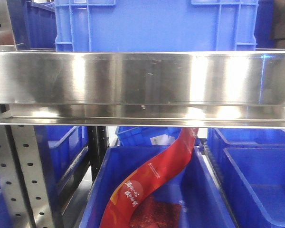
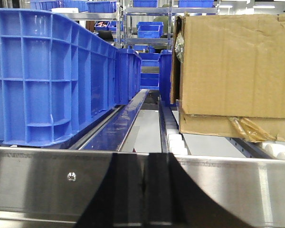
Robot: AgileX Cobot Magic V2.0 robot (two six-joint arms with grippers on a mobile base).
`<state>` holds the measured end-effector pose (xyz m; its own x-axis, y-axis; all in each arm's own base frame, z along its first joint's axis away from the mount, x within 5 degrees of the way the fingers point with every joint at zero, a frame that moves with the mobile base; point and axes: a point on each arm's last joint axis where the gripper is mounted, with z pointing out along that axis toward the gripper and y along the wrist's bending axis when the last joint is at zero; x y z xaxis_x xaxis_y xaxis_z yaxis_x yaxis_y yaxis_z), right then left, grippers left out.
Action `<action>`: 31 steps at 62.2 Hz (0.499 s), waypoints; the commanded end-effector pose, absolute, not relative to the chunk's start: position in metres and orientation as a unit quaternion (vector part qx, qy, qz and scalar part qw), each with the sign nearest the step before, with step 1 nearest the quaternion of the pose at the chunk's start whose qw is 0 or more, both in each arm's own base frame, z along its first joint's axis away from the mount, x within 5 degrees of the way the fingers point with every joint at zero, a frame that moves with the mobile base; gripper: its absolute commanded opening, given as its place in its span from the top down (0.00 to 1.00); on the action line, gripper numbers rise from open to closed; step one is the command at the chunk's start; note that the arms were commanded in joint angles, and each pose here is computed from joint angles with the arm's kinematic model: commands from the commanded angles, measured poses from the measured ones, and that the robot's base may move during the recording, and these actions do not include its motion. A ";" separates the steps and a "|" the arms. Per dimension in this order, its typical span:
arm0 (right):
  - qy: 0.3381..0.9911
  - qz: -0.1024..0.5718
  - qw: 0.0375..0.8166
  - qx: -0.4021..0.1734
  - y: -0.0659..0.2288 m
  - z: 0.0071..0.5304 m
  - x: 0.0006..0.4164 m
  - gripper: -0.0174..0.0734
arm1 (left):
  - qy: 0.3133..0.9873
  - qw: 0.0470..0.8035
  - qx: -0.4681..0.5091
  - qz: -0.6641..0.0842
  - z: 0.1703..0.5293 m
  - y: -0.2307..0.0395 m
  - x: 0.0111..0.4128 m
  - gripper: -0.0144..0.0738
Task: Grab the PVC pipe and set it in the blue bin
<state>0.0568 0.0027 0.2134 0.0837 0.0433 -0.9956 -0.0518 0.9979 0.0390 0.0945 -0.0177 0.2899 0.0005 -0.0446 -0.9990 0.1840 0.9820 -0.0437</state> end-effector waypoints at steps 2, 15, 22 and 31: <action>0.669 0.026 0.742 -0.004 0.002 0.215 0.056 0.99 | 0.697 0.713 0.049 -0.058 0.266 -0.012 0.081 0.96; 0.669 0.026 0.742 -0.004 0.002 0.215 0.056 0.99 | 0.671 0.740 0.018 -0.029 0.228 -0.004 0.059 0.96; 0.669 0.026 0.742 -0.004 0.002 0.215 0.056 0.99 | 0.668 0.744 0.002 -0.011 0.215 -0.001 0.056 0.96; 0.669 0.026 0.742 -0.004 0.002 0.215 0.056 0.99 | 0.679 0.734 -0.002 -0.007 0.212 0.000 0.056 0.96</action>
<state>0.0566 0.0028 0.2128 0.0789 0.0430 -0.9960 -0.0523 0.9979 0.0390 0.0567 -0.0006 0.2131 0.0806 -0.0168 -0.9966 0.0121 0.9998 -0.0159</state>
